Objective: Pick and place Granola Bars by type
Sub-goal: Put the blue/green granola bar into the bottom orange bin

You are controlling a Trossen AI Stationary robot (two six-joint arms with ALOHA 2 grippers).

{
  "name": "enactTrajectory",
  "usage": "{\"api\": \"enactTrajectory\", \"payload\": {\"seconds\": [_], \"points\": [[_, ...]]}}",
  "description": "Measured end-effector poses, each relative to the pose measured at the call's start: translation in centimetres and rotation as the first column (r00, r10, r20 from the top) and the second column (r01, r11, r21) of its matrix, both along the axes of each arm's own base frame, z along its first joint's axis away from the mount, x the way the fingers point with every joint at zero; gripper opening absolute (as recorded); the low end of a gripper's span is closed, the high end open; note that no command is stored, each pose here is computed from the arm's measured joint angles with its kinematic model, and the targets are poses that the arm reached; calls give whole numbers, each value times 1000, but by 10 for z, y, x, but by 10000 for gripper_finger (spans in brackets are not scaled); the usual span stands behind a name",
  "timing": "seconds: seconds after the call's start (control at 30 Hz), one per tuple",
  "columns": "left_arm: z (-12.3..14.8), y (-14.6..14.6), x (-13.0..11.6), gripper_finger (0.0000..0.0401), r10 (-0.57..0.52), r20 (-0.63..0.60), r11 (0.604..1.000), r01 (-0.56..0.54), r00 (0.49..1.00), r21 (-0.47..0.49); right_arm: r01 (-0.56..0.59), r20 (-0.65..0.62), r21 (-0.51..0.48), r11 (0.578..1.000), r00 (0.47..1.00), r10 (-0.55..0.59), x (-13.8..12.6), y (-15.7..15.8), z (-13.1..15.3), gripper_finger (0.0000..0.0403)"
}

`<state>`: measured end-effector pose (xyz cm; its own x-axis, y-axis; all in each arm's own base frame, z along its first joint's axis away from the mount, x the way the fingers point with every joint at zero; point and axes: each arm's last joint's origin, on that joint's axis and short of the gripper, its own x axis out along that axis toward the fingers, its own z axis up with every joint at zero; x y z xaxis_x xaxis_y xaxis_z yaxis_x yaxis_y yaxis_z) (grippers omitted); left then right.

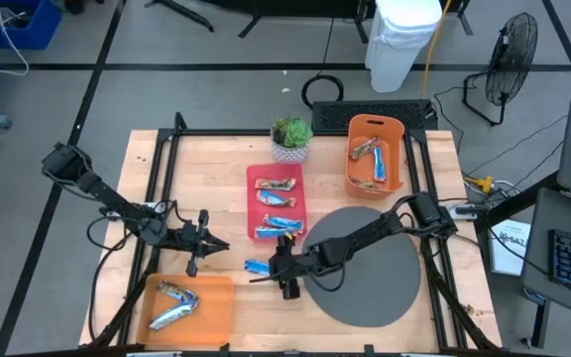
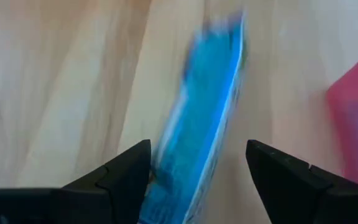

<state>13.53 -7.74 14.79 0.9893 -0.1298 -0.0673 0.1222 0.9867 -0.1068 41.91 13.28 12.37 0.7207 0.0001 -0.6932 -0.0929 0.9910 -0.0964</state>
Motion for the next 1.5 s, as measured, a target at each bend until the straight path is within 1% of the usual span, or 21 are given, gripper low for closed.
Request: {"api": "enactTrajectory", "payload": {"seconds": [0.07, 0.2, 0.3, 0.4, 0.53, 0.8, 0.9, 1.0, 1.13, 1.23, 1.33, 1.5], "points": [[0, 0, 0, 35, 0, 0, 1000, 0, 1000, -3, -5, -31, 3, 1000, 1000, 5, -2, 0, -4, 255], [-1, 0, 0, 35, 1, -8, 1000, -1, 1000, -14, -29, -31, 63, 998, 999, 31, -1, 0, -4, 244], [-1, 0, 0, 35, 1, -13, 1000, -1, 1000, -11, -31, -31, 65, 997, 999, 33, -2, 1, -5, 231], [-1, 0, 0, 35, 1, -13, 1000, -2, 1000, -12, -32, -32, 66, 997, 999, 34, -2, 1, -5, 209], [-1, 0, 0, 35, 1, -13, 1000, -2, 1000, -13, -32, -33, 66, 997, 999, 34, -2, 1, -5, 164], [-1, 0, 0, 35, 2, -13, 1000, -2, 1000, -13, -65, -28, 36, 997, 997, 66, -2, 1, -4, 46], [-1, 0, 0, 35, 2, -13, 1000, -2, 1000, -13, -83, -26, 18, 996, 996, 84, -2, 1, -4, 17], [-1, 0, 0, 35, 2, -13, 1000, -2, 1000, -13, -107, -25, -3, 994, 994, 106, -2, 2, -4, 12], [-1, 0, 0, 35, 1, -13, 1000, -2, 1000, -13, -109, -21, -5, 994, 994, 109, -2, 2, -4, 21], [-1, 0, 0, 35, 1, -14, 1000, -2, 1000, -13, -117, -13, -7, 993, 993, 117, -2, 3, -1, 19], [-1, 0, 0, 35, 1, -14, 1000, -2, 1000, -12, -144, 14, -21, 989, 989, 145, -4, 7, 8, 9], [-1, 0, 0, 35, 2, -15, 1000, -2, 1000, -11, -208, 129, -49, 977, 969, 212, -4, 19, 31, 8]]}}
